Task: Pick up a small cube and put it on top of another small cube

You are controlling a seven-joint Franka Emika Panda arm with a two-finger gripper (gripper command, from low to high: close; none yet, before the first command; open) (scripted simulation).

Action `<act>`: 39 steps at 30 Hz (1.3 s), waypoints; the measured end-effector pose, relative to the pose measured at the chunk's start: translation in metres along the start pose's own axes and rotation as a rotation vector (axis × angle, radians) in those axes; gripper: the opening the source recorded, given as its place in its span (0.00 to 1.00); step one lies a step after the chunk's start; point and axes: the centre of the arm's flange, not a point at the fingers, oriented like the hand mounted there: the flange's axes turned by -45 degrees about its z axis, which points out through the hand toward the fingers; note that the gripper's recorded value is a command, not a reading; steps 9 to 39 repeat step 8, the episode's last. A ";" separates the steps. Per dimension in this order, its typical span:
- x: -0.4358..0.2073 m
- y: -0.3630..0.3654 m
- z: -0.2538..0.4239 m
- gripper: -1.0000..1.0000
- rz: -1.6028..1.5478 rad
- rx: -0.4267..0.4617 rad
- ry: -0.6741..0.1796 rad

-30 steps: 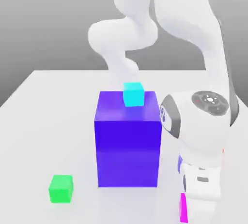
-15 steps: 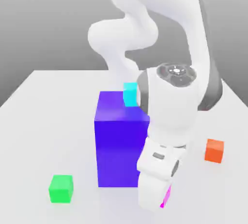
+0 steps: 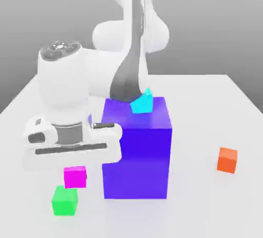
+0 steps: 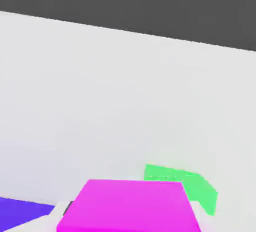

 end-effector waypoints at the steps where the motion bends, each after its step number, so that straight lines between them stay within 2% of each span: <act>1: -0.001 0.000 0.008 0.00 0.005 0.001 0.001; 4: -0.002 0.001 0.040 0.00 0.012 0.001 0.002; 5: -0.003 0.001 0.051 1.00 0.013 0.001 0.001; 39: -0.003 0.001 0.051 1.00 0.013 0.001 0.001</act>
